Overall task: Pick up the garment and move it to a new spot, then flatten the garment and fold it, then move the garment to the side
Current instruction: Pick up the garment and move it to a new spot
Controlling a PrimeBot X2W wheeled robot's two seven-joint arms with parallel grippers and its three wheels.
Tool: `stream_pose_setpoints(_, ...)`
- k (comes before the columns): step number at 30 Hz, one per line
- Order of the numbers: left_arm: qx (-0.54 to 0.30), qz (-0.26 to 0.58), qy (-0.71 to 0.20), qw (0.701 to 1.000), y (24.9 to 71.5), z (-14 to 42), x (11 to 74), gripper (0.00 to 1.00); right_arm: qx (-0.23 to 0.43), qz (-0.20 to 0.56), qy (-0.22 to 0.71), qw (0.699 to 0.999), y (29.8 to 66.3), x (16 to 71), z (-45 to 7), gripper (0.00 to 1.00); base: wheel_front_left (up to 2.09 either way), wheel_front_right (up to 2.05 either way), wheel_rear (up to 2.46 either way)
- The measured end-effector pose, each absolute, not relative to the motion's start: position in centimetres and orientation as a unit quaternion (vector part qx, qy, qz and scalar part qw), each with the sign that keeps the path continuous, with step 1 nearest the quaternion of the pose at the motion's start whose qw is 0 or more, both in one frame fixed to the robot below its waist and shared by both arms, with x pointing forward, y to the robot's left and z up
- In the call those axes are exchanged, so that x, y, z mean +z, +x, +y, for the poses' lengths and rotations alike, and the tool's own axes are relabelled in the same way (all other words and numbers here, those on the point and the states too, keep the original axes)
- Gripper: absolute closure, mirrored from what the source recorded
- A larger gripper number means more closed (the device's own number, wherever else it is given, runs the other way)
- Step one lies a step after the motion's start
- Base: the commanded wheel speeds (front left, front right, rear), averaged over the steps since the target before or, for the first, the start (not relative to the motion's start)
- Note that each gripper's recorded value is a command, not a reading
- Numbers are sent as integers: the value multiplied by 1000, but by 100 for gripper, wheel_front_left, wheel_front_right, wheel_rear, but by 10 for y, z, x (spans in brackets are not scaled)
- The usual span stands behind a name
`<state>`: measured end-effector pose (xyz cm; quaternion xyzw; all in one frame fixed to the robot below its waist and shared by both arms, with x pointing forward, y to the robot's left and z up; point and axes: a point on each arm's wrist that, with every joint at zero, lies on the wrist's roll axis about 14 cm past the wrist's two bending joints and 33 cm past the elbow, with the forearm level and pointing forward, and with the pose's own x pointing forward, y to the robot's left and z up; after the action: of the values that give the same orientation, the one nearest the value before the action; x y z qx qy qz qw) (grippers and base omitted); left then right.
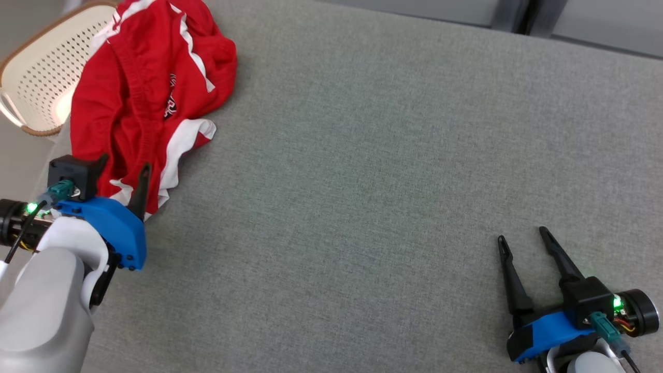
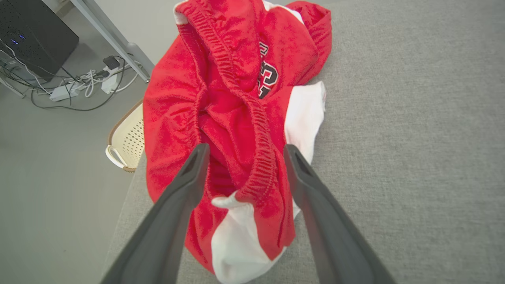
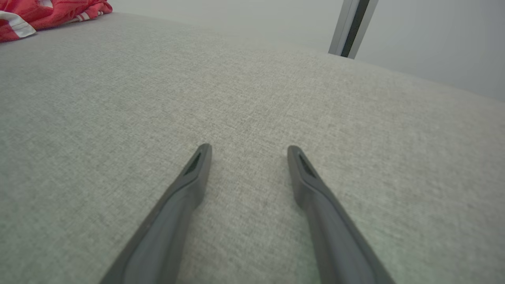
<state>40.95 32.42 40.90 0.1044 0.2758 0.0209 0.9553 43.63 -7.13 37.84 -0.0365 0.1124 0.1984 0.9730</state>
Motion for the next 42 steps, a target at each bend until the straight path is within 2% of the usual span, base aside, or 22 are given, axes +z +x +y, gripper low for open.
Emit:
stream_pose_setpoints(10, 14, 355, 74, 932, 398, 328, 366, 0, 199, 118, -39, 972, 441, 369, -72, 0, 0, 0, 0)
stream_pose_setpoints(12, 17, 357, 74, 931, 400, 330, 365, 22, 198, 118, -39, 972, 441, 368, -72, 0, 0, 0, 0)
stream_pose_setpoints(15, 16, 361, 80, 929, 400, 333, 363, 68, 197, 118, -40, 972, 440, 369, -73, 0, 0, 0, 0)
stream_pose_setpoints(16, 12, 362, 77, 929, 400, 330, 362, 93, 197, 118, -41, 973, 440, 369, -74, 0, 0, 0, 0)
stream_pose_setpoints(17, 6, 364, 77, 928, 400, 326, 361, 100, 196, 118, -41, 973, 440, 369, -74, 0, 0, 0, 0)
stream_pose_setpoints(24, -11, 334, 86, 939, 405, 323, 382, 100, 194, 109, -31, 974, 437, 381, -74, 0, 0, 0, 0)
stream_pose_setpoints(33, -36, 200, 130, 971, 436, 321, 476, 100, 182, 81, -5, 980, 427, 413, -78, 0, 0, 0, 0)
stream_pose_setpoints(37, -83, 100, 154, 979, 454, 284, 551, 100, 160, 62, 15, 985, 413, 435, -91, 0, 0, 0, 0)
stream_pose_setpoints(42, -135, 25, 181, 974, 464, 233, 611, 100, 133, 48, 27, 990, 401, 449, -109, 0, 0, 0, 0)
